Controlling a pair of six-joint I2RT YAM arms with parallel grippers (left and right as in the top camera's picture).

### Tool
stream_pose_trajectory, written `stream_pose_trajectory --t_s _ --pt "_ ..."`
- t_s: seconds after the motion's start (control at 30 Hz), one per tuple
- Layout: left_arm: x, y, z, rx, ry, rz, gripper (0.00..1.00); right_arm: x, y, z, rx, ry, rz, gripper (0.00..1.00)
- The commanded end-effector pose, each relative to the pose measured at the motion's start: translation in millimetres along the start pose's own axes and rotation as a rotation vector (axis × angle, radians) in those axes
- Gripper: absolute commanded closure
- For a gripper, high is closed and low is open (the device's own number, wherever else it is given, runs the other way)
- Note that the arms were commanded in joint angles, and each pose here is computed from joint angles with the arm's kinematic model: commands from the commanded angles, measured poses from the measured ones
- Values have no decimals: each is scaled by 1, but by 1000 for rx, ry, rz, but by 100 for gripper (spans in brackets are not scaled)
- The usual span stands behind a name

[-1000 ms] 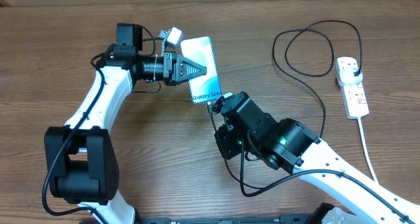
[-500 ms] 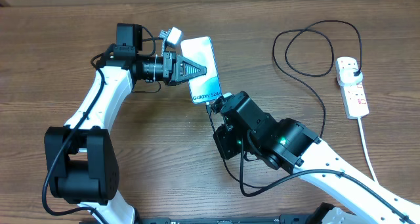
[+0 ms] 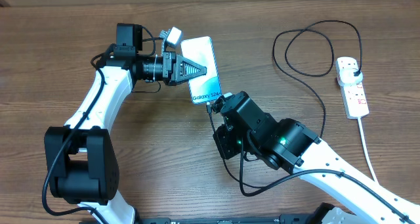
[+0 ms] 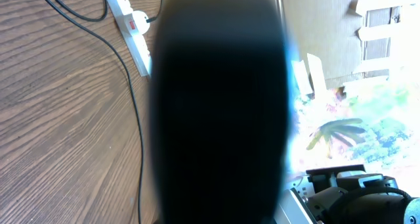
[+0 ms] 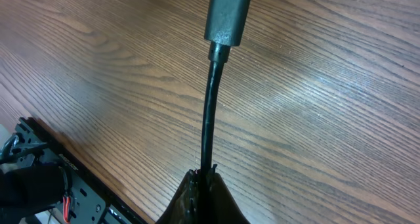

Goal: Plug charger to phone and switch on socket

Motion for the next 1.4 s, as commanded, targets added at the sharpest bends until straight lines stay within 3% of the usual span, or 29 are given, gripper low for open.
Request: stream_pose_trajectory --t_s 0.0,1.37 --pt "-17 -1 -3 18 -49 32 96 2 2 1 -9 9 3 96" --pt "-16 0 -2 12 -41 112 96 -3 4 1 -24 -27 -36 96"
Point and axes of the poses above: each gripper's point midway between its finger pads, its own z axis out along the fingers, its own x axis along the line the jaws close on, y = z × x, the point moved 3 cm from there along -z, back along the fingers, and after that the axes turned 10 degrees about -z, right-handed, at the moved point
